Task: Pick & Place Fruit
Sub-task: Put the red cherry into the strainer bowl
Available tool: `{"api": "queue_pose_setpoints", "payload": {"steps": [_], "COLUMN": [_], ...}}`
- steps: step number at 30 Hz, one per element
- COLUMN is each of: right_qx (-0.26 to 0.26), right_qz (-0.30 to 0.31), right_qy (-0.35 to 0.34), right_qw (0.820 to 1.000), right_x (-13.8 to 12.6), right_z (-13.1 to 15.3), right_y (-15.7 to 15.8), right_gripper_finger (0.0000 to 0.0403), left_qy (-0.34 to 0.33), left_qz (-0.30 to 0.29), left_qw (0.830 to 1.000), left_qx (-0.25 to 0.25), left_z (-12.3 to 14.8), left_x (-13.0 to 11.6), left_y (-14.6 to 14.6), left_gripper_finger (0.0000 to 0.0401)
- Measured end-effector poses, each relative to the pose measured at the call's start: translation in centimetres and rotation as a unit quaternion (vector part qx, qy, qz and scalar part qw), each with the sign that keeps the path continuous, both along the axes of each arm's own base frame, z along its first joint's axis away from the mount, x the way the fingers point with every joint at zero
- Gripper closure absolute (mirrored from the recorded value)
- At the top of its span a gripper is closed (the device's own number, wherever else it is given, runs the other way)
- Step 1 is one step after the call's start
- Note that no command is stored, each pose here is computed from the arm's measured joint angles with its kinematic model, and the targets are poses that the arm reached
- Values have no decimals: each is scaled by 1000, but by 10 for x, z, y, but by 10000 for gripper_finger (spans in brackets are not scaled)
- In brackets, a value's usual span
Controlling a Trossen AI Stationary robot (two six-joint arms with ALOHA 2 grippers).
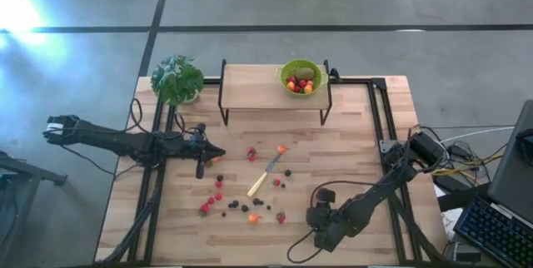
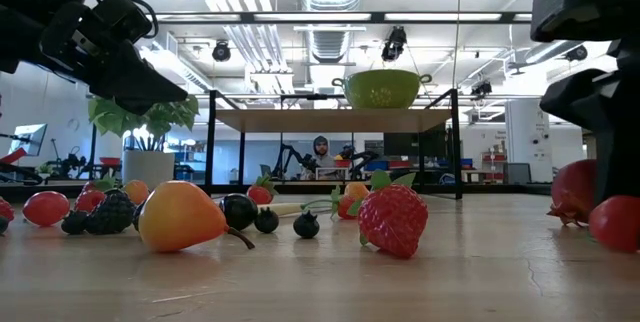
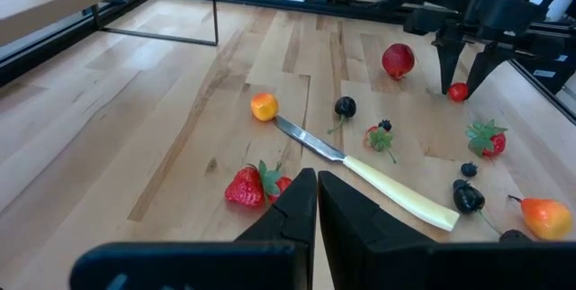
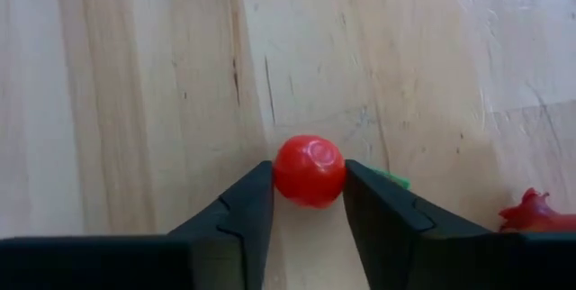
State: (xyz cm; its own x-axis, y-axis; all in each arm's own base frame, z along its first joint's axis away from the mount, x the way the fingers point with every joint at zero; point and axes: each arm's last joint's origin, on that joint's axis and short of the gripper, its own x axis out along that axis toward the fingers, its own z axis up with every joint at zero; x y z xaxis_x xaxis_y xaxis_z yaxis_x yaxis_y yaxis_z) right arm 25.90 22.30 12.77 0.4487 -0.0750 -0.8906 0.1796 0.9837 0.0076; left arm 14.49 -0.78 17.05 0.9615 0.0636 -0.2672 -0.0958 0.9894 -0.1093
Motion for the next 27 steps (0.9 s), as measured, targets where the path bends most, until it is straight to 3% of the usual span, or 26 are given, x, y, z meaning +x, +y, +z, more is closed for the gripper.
{"api": "queue_pose_setpoints", "payload": {"steps": [6, 15, 27], "right_qx": [-1, -27, -70], "right_qz": [4, 21, 11], "right_qy": [-1, -21, -19], "right_qw": [1000, 999, 997], "right_x": [0, 5, 23], "right_z": [0, 2, 20], "right_y": [0, -1, -38], "right_gripper_finger": [312, 301, 315], "left_qy": [0, 0, 3], "left_qz": [0, 0, 0], "left_qw": [1000, 1000, 1000], "left_qx": [0, 0, 0], "left_z": [0, 0, -1], "left_x": [0, 0, 0], "left_y": [0, 0, 0], "left_gripper_finger": [381, 381, 381]}}
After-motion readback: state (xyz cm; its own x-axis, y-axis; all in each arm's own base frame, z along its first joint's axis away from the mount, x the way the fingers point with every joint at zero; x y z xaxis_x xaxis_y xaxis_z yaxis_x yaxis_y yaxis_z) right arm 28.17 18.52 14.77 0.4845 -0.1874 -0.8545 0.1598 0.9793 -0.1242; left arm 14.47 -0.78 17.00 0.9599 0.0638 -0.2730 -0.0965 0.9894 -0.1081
